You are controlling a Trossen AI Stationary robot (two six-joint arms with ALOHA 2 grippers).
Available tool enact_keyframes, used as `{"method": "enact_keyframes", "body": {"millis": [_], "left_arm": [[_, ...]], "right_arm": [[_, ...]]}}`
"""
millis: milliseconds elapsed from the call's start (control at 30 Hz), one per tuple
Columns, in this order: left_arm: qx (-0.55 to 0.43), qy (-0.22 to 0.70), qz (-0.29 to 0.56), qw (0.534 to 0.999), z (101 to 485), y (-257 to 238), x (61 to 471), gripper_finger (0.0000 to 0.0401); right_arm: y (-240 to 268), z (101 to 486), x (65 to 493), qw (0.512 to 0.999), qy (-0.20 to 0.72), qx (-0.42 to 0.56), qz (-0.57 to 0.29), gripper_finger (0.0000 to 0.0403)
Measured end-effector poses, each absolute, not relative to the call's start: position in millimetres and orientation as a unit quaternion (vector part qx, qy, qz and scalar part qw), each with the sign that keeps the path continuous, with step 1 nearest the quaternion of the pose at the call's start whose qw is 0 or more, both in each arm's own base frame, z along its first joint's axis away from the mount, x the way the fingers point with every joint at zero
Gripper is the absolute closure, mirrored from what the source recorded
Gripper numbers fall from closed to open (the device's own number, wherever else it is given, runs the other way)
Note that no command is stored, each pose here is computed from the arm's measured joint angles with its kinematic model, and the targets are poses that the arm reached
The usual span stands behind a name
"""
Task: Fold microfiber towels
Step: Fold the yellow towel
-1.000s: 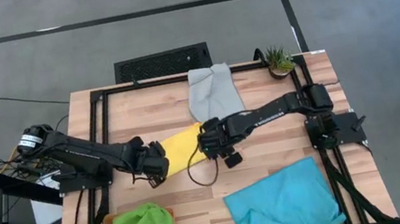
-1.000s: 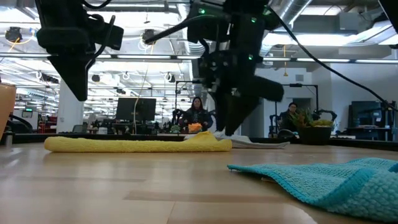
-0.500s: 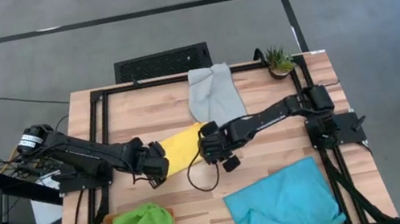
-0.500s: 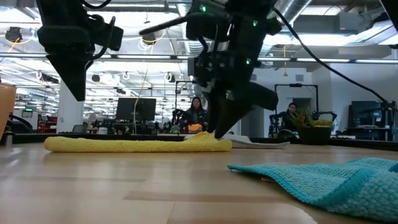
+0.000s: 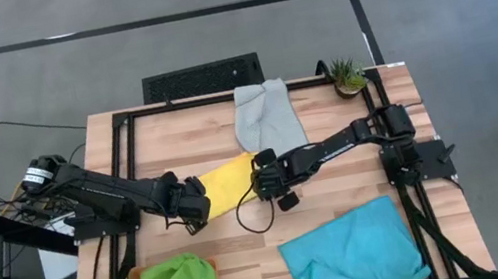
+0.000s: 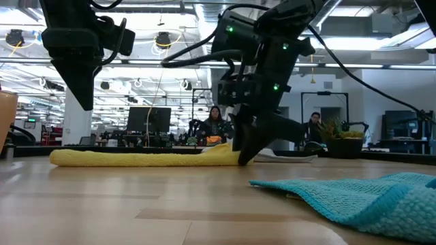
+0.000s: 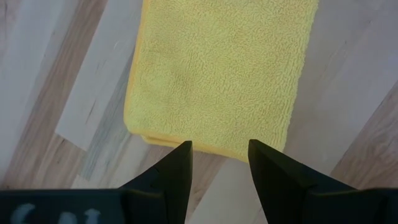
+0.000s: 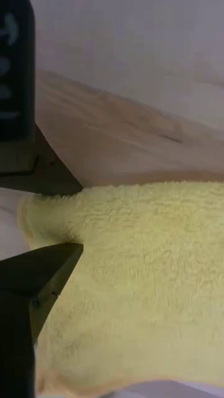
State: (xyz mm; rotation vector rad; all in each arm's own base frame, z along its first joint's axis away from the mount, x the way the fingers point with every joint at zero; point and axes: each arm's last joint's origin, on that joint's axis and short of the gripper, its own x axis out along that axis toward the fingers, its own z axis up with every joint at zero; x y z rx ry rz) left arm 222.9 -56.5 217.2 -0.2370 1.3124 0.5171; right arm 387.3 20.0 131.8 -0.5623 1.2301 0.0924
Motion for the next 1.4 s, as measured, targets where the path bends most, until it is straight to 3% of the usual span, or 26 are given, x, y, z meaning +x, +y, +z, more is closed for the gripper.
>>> {"method": "enact_keyframes", "body": {"millis": [133,367,867,1133,1400], "left_arm": [[-0.112,0.604,0.234,0.754,217,-57,223,0.0250],[-0.122,0.611,0.224,0.749,217,-58,223,0.0250],[-0.142,0.585,0.267,0.753,219,-64,219,0.0250],[-0.172,0.529,0.314,0.769,240,-68,196,0.0250],[-0.216,0.481,0.296,0.797,261,-73,175,0.0250]], "right_arm": [[17,131,387,0.777,0.571,-0.262,0.034,0.0279],[14,132,388,0.775,0.573,-0.263,0.033,0.0390],[17,180,423,0.793,0.484,-0.366,0.049,0.0398],[26,189,434,0.813,0.419,-0.399,0.059,0.0399],[33,199,445,0.850,0.337,-0.395,0.085,0.0399]]}}
